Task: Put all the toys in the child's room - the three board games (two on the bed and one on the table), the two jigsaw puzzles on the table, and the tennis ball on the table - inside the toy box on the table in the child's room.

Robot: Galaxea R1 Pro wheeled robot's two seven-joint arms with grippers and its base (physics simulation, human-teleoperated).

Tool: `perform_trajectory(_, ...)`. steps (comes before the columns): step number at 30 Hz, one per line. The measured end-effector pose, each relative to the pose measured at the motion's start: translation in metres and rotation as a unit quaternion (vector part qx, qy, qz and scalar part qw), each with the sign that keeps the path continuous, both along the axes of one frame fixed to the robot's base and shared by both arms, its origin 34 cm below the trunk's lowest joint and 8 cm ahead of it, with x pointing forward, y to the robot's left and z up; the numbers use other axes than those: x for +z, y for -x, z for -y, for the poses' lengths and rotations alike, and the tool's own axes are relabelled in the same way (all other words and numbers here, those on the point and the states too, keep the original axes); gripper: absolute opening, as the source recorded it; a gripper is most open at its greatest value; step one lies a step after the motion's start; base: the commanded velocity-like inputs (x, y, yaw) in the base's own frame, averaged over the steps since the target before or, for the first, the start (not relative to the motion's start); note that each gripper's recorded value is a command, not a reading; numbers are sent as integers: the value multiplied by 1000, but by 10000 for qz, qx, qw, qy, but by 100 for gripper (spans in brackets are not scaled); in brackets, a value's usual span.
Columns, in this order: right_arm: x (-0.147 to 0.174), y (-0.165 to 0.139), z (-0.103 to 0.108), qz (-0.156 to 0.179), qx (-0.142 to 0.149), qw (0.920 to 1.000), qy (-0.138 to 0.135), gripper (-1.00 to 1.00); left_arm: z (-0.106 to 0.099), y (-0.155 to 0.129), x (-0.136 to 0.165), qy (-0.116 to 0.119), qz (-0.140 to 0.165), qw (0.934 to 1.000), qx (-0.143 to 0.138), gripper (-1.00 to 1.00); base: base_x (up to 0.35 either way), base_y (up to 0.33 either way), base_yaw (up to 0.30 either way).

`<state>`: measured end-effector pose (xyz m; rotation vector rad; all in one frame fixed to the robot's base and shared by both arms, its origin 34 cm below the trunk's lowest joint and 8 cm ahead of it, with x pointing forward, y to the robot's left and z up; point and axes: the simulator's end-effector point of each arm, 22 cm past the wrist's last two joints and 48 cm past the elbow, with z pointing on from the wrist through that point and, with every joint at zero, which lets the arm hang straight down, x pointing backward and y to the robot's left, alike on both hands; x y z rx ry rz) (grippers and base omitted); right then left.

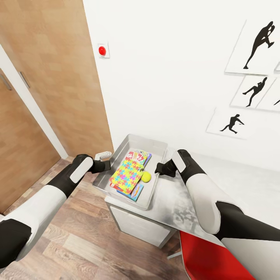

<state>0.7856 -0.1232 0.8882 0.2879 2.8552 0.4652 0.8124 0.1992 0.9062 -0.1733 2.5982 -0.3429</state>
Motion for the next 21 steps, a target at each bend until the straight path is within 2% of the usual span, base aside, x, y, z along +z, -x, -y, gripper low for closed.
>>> perform_trajectory(3, 0, 0, 0, 0, -1, 10000, 0, -100, 0, 0, 0, -1, 2, 10000, -7, -100, 0, 0, 0)
perform_trajectory(4, 0, 0, 0, 1, -1, 10000, -1, 100, 0, 0, 0, -2, 3, 10000, -8, -100, 0, 0, 0)
perform_trajectory(5, -13, 11, 1, -114, 0, 9999, 14, 100, 6, 0, 0, -8, -3, 10000, -39, 100, 0, 0, 0)
perform_trajectory(10, -17, 11, 3, -136, -5, 9999, 59, 100, 15, 1, -5, 22, -19, 10000, -89, 100, 0, 0, 0)
perform_trajectory(21, -17, 10, 4, -132, -7, 9999, 83, 100, 17, 1, -5, 29, -21, 9999, -98, 100, 0, 0, 0)
